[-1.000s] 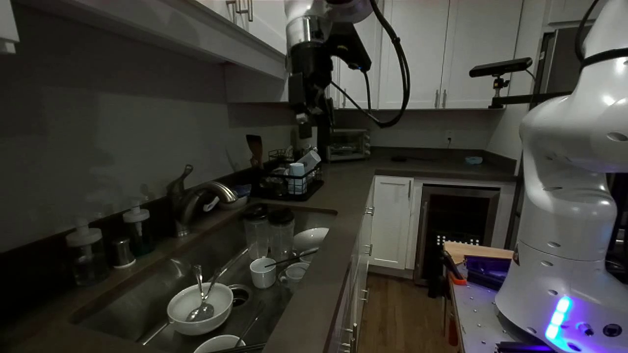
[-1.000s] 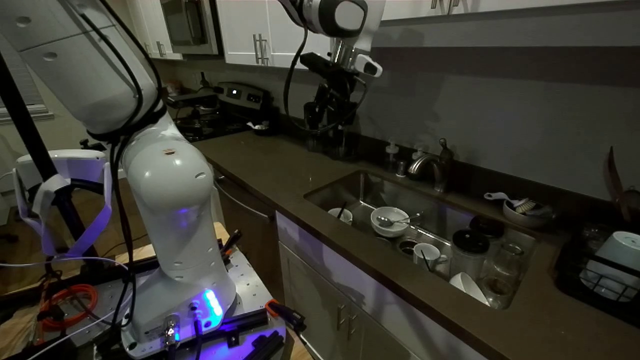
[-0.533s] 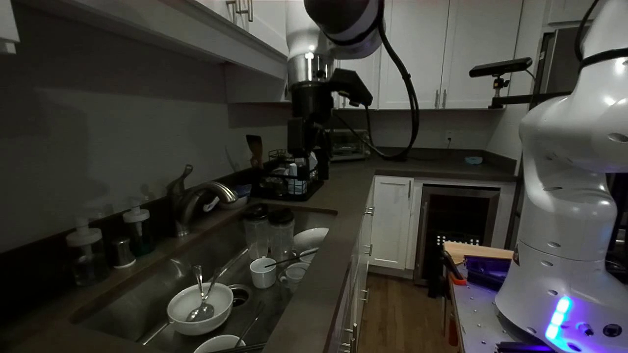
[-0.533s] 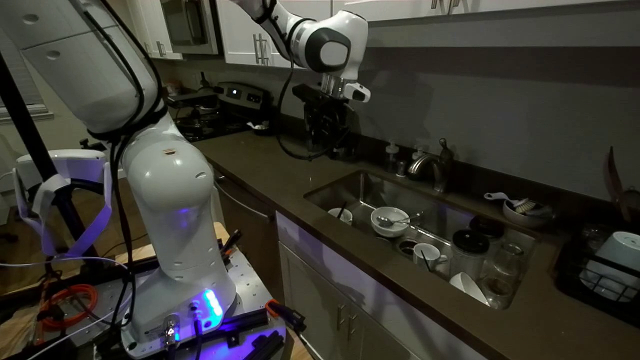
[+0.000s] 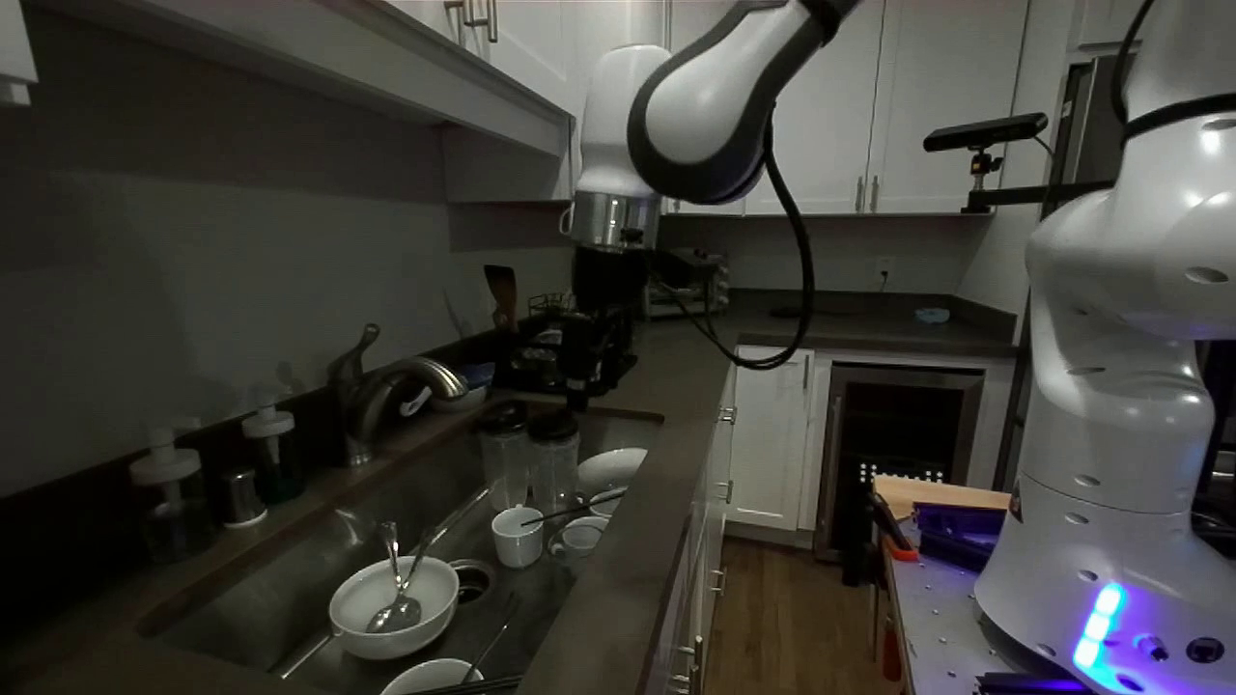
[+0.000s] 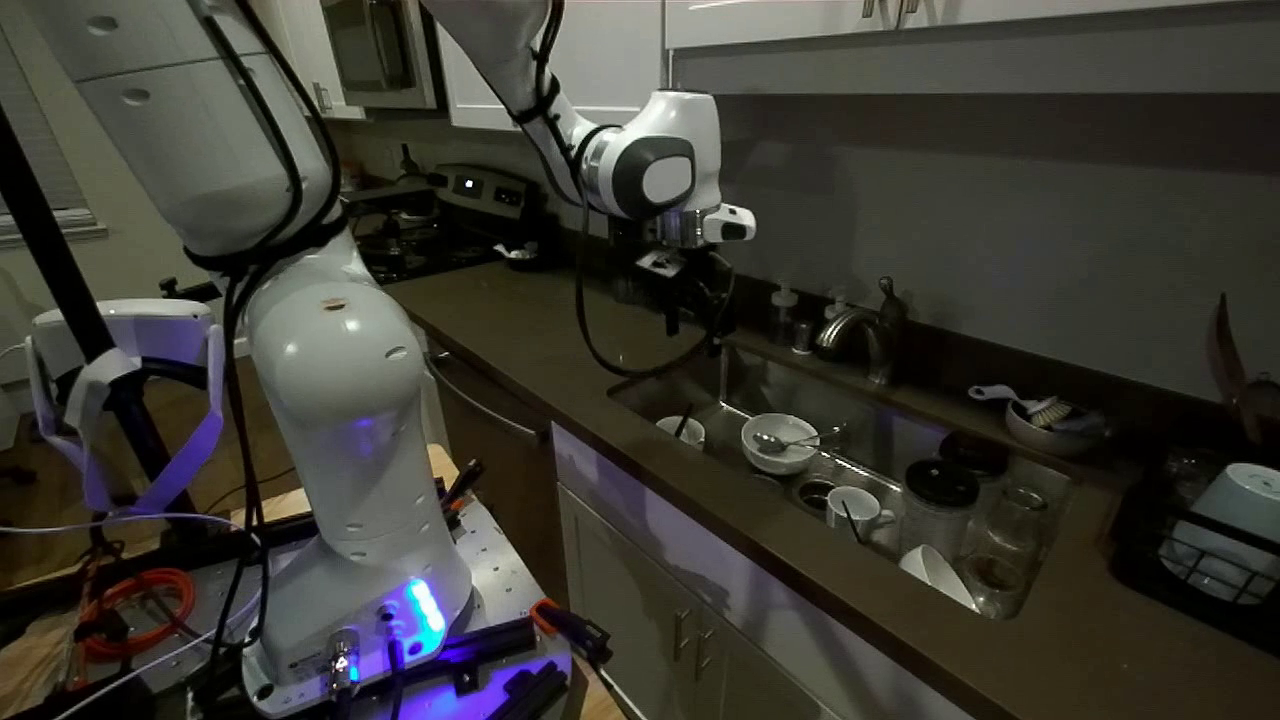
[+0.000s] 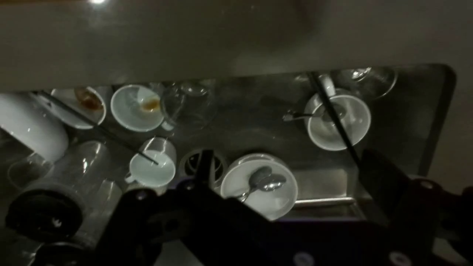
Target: Push the faucet handle upwards
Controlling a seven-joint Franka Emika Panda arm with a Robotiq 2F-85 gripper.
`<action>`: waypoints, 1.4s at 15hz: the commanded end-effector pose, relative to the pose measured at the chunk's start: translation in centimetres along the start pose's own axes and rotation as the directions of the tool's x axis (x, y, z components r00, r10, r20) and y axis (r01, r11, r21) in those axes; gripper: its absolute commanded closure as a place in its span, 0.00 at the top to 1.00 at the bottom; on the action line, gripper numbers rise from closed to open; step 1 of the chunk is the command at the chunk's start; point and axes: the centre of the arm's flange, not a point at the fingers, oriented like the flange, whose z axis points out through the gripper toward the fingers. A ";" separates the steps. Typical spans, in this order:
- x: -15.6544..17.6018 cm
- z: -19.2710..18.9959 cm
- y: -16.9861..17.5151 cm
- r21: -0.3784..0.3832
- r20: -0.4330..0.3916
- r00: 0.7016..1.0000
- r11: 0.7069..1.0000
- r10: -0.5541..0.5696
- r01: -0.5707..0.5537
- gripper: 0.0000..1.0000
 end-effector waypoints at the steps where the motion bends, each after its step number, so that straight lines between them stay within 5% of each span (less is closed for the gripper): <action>1: 2.7 3.3 3.2 -0.080 -0.140 0.990 0.997 -0.028 0.017 1.00; 11: 9.5 2.4 10.0 -0.225 -0.410 0.906 0.974 -0.109 0.016 1.00; 17: 13.7 1.5 10.1 -0.214 -0.580 0.807 0.977 -0.110 -0.021 1.00; 21: 16.6 1.8 10.0 -0.210 -0.631 0.763 0.978 -0.141 0.006 0.60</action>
